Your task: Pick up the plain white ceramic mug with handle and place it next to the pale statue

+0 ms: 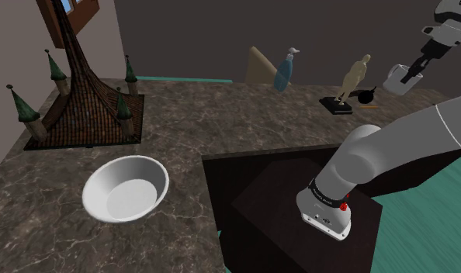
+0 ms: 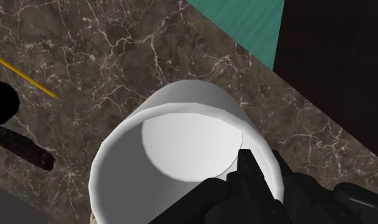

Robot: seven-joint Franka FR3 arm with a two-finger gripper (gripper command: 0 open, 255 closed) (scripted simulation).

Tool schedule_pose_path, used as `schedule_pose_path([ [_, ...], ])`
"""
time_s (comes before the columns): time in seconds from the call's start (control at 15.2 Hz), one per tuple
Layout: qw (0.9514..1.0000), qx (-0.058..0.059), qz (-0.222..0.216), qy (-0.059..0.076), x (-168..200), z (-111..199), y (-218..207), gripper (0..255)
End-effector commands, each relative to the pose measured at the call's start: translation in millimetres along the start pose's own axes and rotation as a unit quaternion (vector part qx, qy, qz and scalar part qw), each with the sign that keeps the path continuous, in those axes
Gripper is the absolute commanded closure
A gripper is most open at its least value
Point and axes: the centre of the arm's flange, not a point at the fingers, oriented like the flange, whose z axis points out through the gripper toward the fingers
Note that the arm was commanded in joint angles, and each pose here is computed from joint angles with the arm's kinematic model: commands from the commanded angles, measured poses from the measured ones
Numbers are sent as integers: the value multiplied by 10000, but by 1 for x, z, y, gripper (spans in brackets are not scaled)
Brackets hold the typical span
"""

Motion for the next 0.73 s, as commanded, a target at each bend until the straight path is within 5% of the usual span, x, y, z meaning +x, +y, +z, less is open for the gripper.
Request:
schedule_pose_path([
  [0.0,10000,-3,-1,0,-1,10,0,255],
  [0.66,10000,-3,-1,0,-6,63,-1,255],
])
